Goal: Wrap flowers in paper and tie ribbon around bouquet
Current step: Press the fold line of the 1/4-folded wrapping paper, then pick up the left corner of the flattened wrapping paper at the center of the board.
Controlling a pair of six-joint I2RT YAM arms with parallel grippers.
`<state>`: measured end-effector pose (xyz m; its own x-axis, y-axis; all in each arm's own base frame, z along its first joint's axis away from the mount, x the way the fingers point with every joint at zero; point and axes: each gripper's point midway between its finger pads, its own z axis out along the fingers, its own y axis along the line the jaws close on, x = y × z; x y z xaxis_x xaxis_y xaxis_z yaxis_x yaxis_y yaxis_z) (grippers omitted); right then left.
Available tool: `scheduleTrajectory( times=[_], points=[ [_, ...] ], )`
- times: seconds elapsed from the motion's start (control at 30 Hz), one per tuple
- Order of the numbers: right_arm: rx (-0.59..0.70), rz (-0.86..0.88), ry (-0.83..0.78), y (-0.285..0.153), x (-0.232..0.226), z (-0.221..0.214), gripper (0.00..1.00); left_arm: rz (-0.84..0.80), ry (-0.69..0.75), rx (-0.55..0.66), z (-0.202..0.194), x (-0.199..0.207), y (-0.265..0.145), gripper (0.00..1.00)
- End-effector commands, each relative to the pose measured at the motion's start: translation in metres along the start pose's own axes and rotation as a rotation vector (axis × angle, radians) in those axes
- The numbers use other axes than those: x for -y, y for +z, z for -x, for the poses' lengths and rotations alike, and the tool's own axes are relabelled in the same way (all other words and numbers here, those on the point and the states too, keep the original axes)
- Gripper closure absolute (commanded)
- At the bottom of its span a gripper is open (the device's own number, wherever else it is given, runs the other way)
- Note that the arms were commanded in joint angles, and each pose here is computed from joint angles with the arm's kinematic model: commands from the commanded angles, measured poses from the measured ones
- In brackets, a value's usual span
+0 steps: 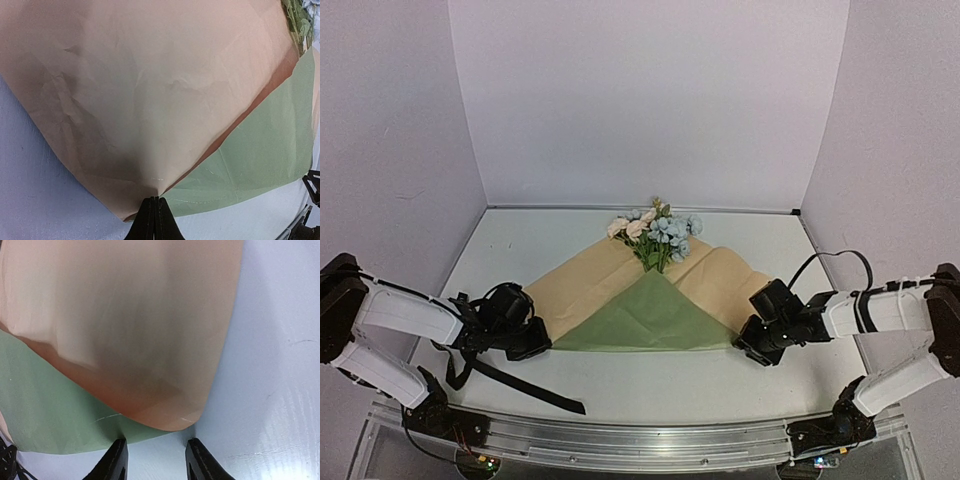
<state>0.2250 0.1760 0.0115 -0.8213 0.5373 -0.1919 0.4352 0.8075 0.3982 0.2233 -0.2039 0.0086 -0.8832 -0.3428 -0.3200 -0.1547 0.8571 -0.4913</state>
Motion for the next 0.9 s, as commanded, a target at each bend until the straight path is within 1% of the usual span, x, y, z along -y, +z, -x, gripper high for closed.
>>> scheduleTrajectory(
  times=[0.0,0.17,0.23,0.33,0.4,0.5,0.6,0.67,0.77,0.87],
  points=[
    [-0.005,0.001,-0.049,-0.014,0.004,0.0,0.52,0.121,0.038,-0.042,-0.007,-0.024,-0.006,0.88],
    [0.017,0.021,-0.276,-0.044,-0.034,0.005,0.51,0.03,0.043,0.012,0.018,0.016,-0.032,0.72],
    [0.02,0.041,-0.37,-0.049,-0.053,0.003,0.51,0.023,0.019,0.048,0.028,0.022,-0.046,0.65],
    [0.014,0.03,-0.504,-0.054,-0.076,0.001,0.5,0.041,-0.047,0.066,0.034,0.013,-0.059,0.56],
    [0.01,0.045,-0.562,-0.054,-0.095,-0.003,0.5,0.045,-0.101,0.073,0.034,0.005,-0.064,0.51],
    [-0.018,0.079,-0.647,-0.05,-0.127,-0.016,0.5,0.001,-0.173,0.066,0.028,-0.001,-0.063,0.46],
    [-0.046,0.104,-0.733,-0.041,-0.158,-0.032,0.5,0.0,-0.225,0.057,0.023,-0.011,-0.057,0.43],
    [-0.069,0.135,-0.773,-0.039,-0.183,-0.045,0.51,-0.027,-0.239,0.078,0.029,-0.013,-0.053,0.42],
    [-0.124,0.171,-0.781,-0.028,-0.209,-0.064,0.54,-0.033,-0.238,0.073,0.035,-0.024,-0.047,0.42],
    [-0.164,0.189,-0.775,-0.014,-0.228,-0.078,0.56,-0.076,-0.216,0.112,0.052,-0.022,-0.047,0.42]
  ],
)
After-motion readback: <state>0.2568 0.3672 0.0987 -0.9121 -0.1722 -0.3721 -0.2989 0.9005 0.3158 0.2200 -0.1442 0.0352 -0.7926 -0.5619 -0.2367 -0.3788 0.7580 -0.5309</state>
